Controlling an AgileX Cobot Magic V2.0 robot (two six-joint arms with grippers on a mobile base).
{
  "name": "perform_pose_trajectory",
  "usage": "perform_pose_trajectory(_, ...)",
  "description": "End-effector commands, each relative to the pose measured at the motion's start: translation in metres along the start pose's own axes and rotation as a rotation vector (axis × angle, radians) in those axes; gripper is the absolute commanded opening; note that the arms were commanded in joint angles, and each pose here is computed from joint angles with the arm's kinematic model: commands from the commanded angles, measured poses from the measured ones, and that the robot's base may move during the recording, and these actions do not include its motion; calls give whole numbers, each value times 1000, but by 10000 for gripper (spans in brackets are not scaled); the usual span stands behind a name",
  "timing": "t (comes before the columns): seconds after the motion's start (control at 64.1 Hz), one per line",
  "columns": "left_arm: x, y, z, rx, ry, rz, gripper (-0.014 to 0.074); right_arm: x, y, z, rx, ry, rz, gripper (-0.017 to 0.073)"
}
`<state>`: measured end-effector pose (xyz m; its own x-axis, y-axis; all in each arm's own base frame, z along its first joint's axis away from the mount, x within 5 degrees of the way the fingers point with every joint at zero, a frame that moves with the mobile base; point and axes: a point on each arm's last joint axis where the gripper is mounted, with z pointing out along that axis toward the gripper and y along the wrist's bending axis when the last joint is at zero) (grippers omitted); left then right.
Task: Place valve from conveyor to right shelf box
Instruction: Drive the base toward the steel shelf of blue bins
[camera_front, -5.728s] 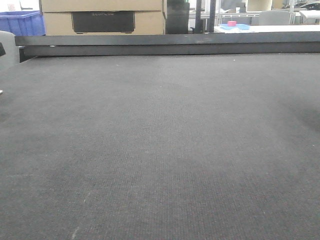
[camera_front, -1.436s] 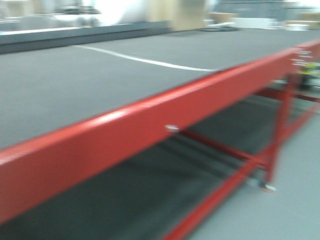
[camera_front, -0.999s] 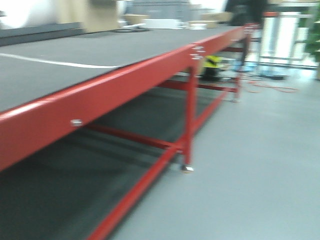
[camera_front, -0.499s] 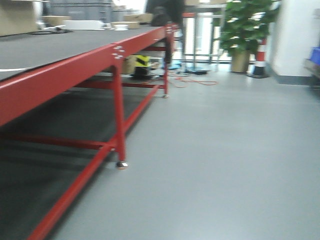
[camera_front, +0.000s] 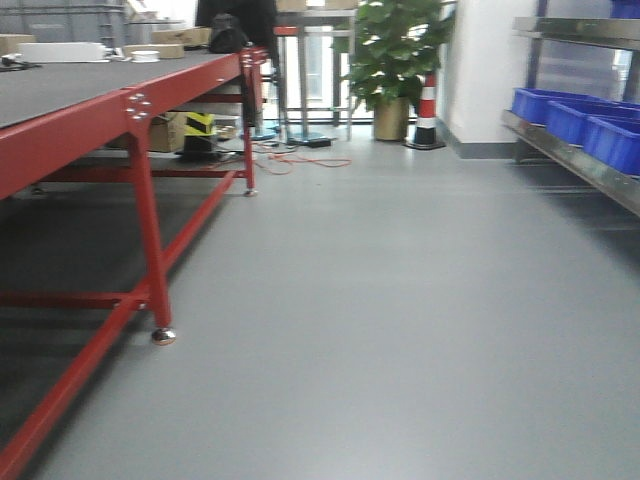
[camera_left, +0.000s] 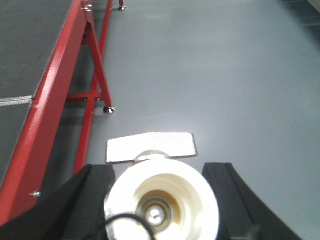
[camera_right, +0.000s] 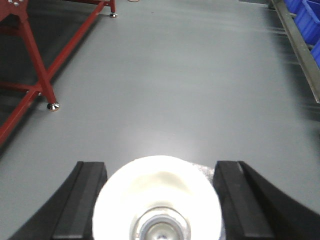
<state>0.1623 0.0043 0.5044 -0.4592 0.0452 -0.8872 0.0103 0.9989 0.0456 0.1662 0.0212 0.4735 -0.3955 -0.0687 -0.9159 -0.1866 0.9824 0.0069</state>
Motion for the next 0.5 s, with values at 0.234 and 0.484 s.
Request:
perform_pose_trajectory(0.234, -6, -1, -7, 4, -75, -9, -111, -10, -1, -7, 17, -100, -6, -154)
perform_pose_trajectory(0.484, -6, -1, -7, 4, -75, -9, -111, -10, -1, -7, 17, -100, -6, -154)
